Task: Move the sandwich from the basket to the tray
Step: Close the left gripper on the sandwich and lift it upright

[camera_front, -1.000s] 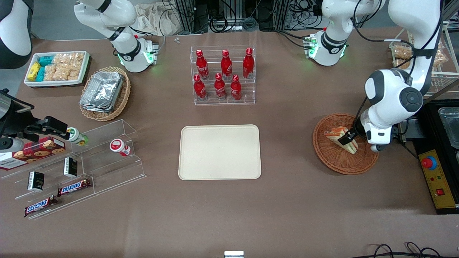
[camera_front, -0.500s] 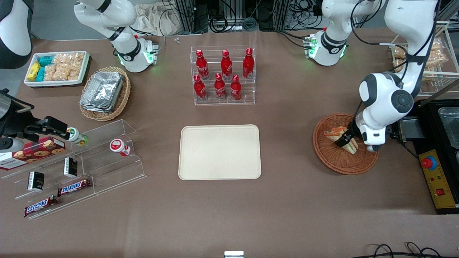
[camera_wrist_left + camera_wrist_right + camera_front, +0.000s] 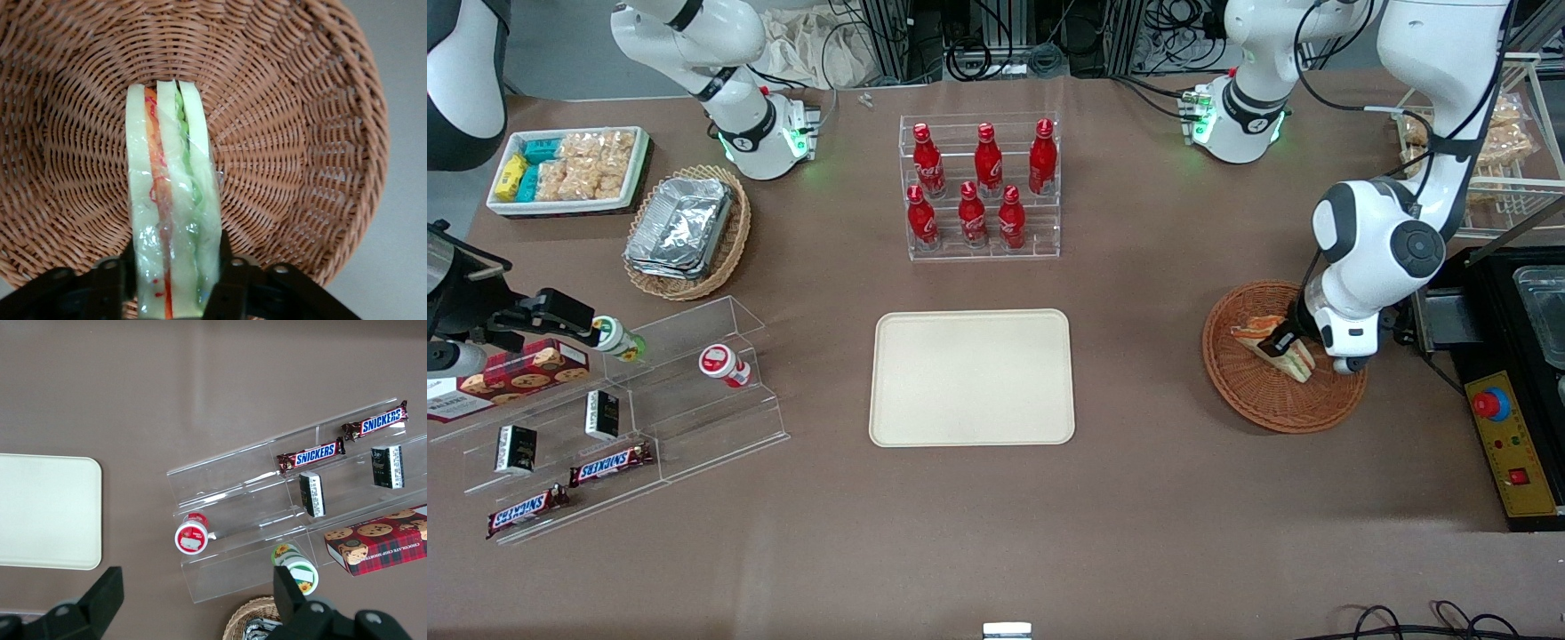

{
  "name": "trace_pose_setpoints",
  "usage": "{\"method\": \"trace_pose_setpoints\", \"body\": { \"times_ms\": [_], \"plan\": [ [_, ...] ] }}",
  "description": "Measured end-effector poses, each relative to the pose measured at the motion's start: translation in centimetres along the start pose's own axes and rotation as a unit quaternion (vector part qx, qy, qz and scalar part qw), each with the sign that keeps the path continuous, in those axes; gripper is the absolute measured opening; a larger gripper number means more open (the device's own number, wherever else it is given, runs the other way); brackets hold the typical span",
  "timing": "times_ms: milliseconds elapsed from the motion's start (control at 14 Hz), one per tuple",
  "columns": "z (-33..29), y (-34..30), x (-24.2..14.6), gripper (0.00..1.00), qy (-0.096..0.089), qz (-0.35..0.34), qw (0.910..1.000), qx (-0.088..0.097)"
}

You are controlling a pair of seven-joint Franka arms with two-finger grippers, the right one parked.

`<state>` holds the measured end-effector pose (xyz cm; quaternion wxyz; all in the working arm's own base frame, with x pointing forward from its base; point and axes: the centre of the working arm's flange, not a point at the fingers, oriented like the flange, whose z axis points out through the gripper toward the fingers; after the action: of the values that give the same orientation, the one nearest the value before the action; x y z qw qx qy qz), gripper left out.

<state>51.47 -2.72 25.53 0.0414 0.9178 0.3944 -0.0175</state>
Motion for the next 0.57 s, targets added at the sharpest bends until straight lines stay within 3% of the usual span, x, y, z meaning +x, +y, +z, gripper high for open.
{"method": "trace_pose_setpoints", "body": {
  "times_ms": [286, 429, 571],
  "plan": [
    [-5.2, 0.9, 0.0, 0.31, 0.007, -0.014, 0.9999, -0.002],
    [-10.8, 2.2, 0.1, 0.29, -0.005, -0.014, 0.9998, 0.011],
    [-17.7, 4.3, 0.6, 0.19, -0.012, -0.007, 0.9998, 0.013]
  ]
}}
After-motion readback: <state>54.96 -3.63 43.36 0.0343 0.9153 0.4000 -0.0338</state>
